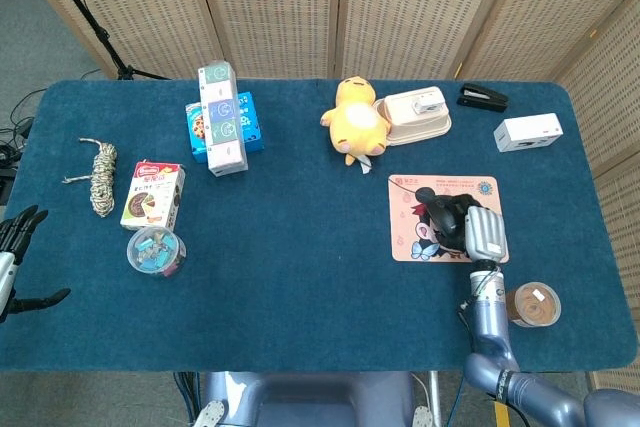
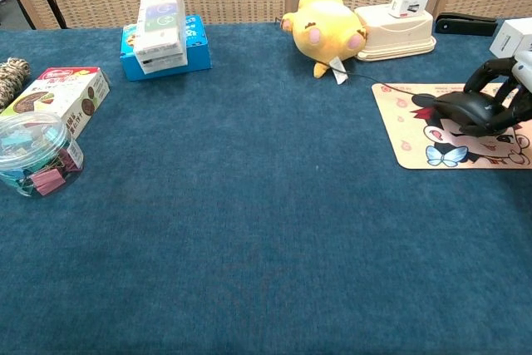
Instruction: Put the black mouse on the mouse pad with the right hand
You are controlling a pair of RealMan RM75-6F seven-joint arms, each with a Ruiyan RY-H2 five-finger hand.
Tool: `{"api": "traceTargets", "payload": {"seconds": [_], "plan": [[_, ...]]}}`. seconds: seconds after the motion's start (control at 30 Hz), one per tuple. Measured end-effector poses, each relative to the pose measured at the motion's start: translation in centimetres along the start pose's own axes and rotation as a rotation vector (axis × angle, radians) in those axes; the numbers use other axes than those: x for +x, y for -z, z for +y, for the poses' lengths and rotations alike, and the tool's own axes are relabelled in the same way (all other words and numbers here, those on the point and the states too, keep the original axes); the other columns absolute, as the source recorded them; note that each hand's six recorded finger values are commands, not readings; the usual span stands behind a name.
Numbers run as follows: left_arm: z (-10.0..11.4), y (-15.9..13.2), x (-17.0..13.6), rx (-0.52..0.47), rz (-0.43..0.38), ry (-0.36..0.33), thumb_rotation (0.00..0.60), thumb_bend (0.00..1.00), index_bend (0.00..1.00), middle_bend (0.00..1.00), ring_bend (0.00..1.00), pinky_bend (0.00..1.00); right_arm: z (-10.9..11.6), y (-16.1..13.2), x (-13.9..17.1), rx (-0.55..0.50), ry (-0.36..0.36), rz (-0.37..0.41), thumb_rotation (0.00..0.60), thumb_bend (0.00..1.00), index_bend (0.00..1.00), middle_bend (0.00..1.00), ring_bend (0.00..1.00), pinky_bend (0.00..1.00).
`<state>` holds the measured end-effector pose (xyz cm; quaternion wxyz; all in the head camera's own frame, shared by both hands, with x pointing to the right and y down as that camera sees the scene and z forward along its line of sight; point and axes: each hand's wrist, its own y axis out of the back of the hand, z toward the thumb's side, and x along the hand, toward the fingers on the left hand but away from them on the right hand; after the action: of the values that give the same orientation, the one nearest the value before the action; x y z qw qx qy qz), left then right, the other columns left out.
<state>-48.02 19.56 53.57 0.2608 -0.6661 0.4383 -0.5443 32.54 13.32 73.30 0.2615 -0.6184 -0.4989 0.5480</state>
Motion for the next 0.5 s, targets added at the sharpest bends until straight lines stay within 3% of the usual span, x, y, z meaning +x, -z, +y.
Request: {"api": "traceTargets", "payload": {"seconds": [0.4,0.5], "plan": [[-0.2,-0.1,-0.1,0.001,-0.004,0.008,0.6,0.0,0.0,0.0,0.0,0.0,-1.0,1.7,-0.2,0.013,-0.021,-0.028,0.6,0.52,0.5,0.48,0.47,0.48],[-0.3,-0.1,-0.1,0.002,-0.002,0.01,0.6,0.0,0.0,0.0,0.0,0.0,-1.2,1.5,-0.1,0.001,-0.03,-0.021,0.6,0.49,0.39,0.41,0.4,0.42]]}}
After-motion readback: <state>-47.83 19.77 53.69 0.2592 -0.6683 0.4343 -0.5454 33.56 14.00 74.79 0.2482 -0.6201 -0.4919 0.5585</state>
